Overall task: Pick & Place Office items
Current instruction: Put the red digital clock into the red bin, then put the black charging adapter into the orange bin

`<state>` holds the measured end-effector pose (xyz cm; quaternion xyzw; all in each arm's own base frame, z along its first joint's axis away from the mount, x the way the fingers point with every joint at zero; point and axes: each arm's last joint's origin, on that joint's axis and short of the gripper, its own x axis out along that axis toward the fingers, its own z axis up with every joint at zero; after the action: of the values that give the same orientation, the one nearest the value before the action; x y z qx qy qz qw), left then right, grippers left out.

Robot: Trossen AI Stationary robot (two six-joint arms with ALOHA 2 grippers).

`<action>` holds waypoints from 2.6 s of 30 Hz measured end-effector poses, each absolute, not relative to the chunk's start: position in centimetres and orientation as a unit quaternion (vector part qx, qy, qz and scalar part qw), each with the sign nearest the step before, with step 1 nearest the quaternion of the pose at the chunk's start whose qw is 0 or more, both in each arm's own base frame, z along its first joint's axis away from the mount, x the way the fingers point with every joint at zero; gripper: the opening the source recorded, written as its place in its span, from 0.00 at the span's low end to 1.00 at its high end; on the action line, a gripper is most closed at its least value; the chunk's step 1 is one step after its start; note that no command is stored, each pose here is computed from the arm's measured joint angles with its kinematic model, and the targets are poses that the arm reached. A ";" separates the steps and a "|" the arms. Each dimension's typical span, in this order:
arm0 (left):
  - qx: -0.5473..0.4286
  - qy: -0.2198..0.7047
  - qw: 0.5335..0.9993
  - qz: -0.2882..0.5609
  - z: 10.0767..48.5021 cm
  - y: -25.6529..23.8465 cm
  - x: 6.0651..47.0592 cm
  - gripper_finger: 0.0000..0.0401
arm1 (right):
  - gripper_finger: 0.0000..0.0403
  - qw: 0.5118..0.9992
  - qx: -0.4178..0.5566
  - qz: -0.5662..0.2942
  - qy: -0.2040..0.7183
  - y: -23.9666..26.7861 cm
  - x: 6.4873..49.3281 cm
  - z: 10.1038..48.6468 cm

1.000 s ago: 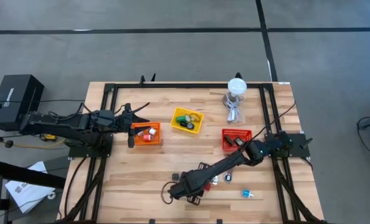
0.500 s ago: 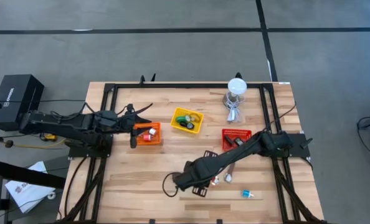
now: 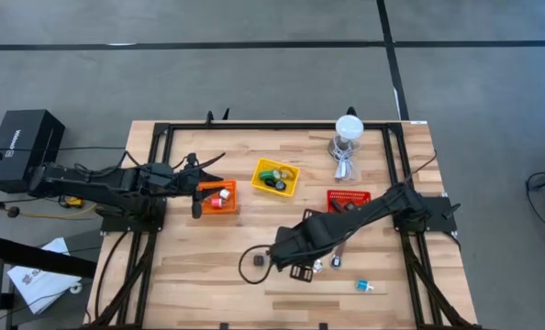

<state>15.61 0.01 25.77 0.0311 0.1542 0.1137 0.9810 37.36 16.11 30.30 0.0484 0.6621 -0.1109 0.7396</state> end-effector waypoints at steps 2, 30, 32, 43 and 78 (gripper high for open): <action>0.031 0.154 0.981 0.114 25.8 0.0 15.6 0.27 | 0.39 0.745 0.047 -0.105 0.657 15.9 37.0 31.0; 0.010 0.144 0.983 0.116 25.9 0.0 15.7 0.27 | 0.41 0.740 0.225 -0.318 0.549 4.4 20.4 20.5; 0.010 0.144 0.983 0.116 25.9 0.0 15.7 0.27 | 0.39 0.742 0.221 -0.314 0.549 4.1 20.4 19.8; 0.007 0.139 0.983 0.117 26.0 0.0 15.7 0.27 | 0.52 0.708 0.207 -0.362 0.570 2.5 21.1 18.1; -0.039 0.122 0.991 -0.045 24.0 -3.9 21.1 0.27 | 0.61 0.973 0.057 -0.043 0.220 5.0 15.9 25.7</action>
<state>21.09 -3.93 24.02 -0.0388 0.1218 -0.0451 0.9908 15.88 5.04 25.74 0.0571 0.2200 -0.0431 0.9729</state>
